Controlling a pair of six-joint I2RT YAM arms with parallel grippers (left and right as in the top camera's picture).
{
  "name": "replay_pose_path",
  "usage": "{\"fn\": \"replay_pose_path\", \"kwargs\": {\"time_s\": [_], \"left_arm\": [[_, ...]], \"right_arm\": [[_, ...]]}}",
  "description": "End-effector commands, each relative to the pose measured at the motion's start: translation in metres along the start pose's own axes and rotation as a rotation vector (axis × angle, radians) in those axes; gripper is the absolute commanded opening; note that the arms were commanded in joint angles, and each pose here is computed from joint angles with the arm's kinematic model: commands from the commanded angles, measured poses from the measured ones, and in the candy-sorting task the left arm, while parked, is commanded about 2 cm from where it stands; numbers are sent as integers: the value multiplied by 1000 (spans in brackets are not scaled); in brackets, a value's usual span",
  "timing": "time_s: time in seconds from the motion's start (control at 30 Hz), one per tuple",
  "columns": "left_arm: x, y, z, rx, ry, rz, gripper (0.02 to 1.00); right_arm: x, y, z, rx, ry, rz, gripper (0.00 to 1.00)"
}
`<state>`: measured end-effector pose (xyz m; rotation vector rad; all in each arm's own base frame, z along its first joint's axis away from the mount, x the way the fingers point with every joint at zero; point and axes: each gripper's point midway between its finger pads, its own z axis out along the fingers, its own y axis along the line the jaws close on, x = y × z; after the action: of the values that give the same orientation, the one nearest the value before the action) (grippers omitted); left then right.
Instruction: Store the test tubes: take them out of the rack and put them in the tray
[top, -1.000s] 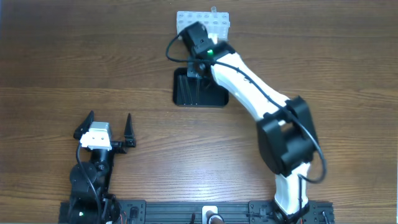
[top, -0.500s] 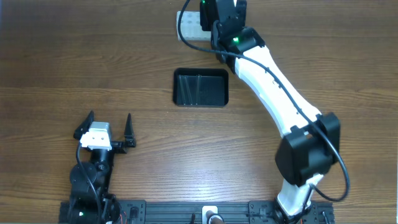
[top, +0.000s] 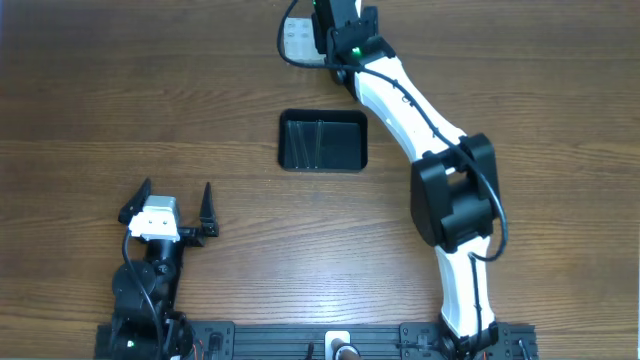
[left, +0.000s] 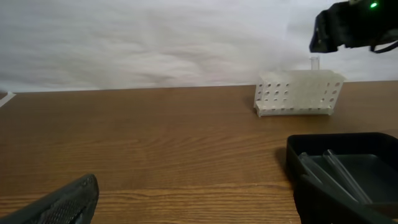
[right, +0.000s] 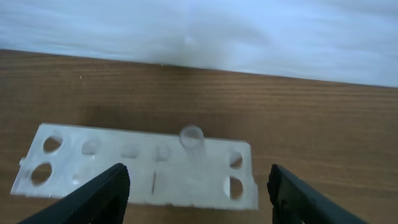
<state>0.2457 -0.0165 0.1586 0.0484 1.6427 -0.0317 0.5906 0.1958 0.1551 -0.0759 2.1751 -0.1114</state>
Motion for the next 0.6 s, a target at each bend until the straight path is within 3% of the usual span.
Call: {"fn": "replay_pose_path", "kwargs": {"time_s": [0.03,0.6], "left_arm": [[1,-1,0,8,-2,14,1000],[1,-1,0,8,-2,14,1000]], "right_arm": [[-8,-5,15,6,-17,15,709],[-10,-3,39,6,-75,39,689]]}}
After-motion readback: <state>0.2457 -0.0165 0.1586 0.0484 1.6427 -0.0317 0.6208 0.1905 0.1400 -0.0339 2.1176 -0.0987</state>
